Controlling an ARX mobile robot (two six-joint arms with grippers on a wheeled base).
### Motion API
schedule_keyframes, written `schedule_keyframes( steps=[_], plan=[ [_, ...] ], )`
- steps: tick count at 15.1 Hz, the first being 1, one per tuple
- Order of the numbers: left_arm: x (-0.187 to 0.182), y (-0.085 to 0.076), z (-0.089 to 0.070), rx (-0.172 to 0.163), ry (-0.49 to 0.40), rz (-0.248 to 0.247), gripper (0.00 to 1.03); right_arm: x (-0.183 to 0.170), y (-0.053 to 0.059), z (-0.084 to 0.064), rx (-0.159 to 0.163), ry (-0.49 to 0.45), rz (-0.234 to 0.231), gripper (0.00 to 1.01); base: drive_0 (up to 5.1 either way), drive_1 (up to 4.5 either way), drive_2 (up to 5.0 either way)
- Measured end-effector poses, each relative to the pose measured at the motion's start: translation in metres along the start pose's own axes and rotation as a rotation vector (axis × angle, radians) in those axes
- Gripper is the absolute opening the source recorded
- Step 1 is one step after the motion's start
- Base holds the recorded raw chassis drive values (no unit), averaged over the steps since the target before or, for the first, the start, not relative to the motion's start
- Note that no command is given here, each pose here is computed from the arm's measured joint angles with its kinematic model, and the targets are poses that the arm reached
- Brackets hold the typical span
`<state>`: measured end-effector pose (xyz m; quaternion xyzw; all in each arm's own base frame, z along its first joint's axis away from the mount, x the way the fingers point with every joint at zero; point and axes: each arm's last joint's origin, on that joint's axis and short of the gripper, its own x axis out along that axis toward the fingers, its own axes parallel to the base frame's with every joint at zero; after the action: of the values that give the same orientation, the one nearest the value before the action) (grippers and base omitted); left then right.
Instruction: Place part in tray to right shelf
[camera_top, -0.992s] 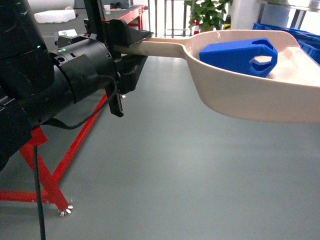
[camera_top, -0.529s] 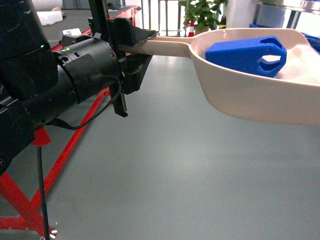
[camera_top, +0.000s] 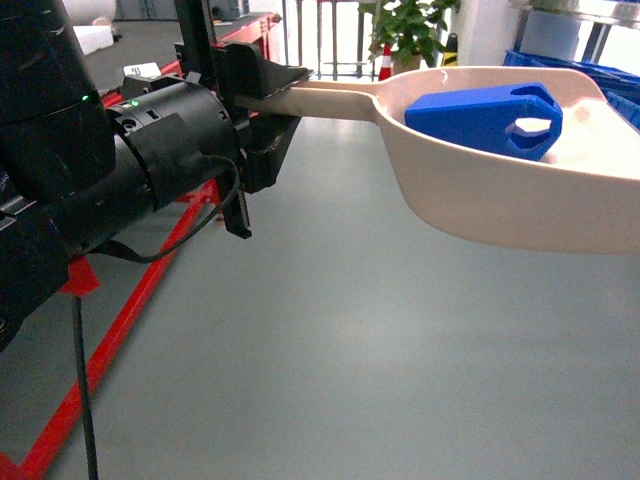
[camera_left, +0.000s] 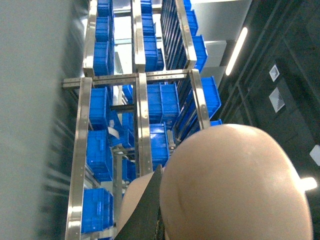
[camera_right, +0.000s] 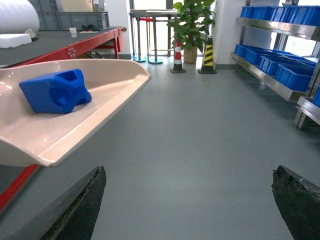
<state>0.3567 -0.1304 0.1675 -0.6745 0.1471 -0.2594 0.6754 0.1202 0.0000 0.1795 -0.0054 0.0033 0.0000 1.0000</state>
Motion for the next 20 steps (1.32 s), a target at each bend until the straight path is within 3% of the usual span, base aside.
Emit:
schedule_keyframes(
  steps=[20],
  plan=[
    [-0.0002,-0.0004,0.0007,0.001,-0.001,-0.004,0.17,0.0000,0.0000,0.0001,0.000,-0.002,0.000,0.98,0.0,4.11,-4.1]
  ],
)
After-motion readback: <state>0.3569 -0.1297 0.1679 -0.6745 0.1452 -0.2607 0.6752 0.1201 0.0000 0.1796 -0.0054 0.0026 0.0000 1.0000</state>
